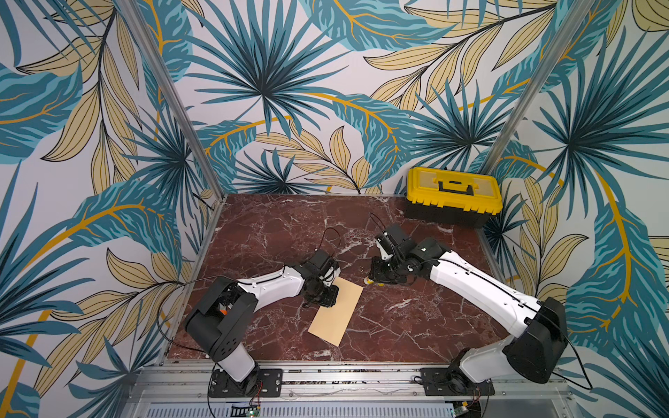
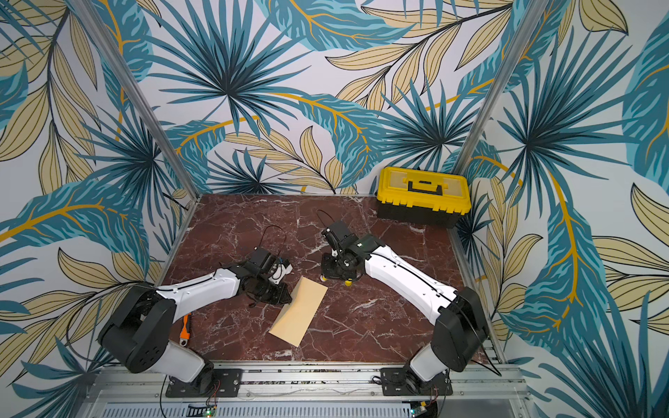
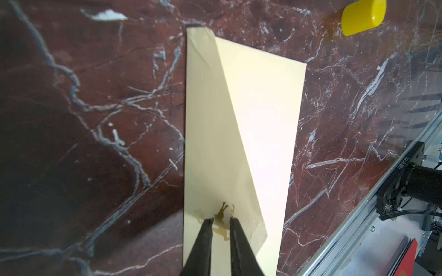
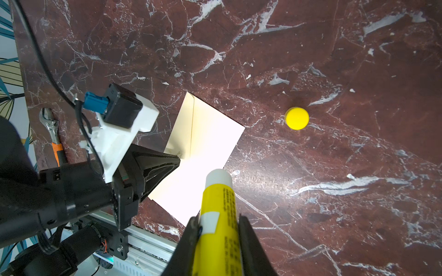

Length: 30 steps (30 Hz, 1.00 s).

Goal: Seal the envelope with a glue stick
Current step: Seal the envelope at the center of the board.

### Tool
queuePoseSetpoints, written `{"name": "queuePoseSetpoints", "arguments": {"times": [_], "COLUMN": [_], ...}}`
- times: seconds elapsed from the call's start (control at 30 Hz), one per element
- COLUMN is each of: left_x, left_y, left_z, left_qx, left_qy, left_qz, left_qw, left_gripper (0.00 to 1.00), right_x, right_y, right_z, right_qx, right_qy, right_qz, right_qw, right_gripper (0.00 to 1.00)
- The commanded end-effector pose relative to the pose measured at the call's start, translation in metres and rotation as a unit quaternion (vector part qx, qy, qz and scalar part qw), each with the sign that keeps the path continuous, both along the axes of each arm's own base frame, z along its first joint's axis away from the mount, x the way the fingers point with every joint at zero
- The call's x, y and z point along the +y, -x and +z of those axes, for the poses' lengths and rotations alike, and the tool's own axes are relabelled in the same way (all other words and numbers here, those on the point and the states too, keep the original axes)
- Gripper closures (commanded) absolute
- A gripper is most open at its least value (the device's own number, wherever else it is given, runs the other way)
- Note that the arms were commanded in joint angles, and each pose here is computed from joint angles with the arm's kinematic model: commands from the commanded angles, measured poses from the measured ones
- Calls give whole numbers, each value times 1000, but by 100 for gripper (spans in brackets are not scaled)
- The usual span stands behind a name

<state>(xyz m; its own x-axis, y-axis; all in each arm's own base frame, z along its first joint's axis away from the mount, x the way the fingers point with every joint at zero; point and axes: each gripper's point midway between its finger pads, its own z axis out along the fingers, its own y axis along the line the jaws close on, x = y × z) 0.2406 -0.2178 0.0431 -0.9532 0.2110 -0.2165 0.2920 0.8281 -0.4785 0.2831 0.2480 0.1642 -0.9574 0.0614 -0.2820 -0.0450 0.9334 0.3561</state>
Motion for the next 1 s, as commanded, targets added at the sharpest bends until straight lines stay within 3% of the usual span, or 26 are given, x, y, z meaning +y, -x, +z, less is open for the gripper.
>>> {"name": "queuePoseSetpoints", "arguments": {"times": [0.0,0.5,0.83,0.97], "left_x": [-9,-16,-7,-7], "left_y": [-10,-8,1,3], "left_z": [5,-6,-33,-35], "left_qx": [-13,1,17,22], "left_qy": [9,-5,-81,-85], "left_qz": [-1,-11,-29,-29], "left_qw": [1000,1000,996,996], "left_gripper": [82,84,90,90], "right_x": [-9,-8,-12,-13], "right_y": [6,8,12,13], "right_z": [-1,-5,-6,-5], "right_qx": [6,10,9,8], "right_qy": [7,5,7,7], "right_qz": [-8,-8,-9,-10], "right_qw": [1000,1000,1000,1000], "right_gripper": [100,100,100,100]}}
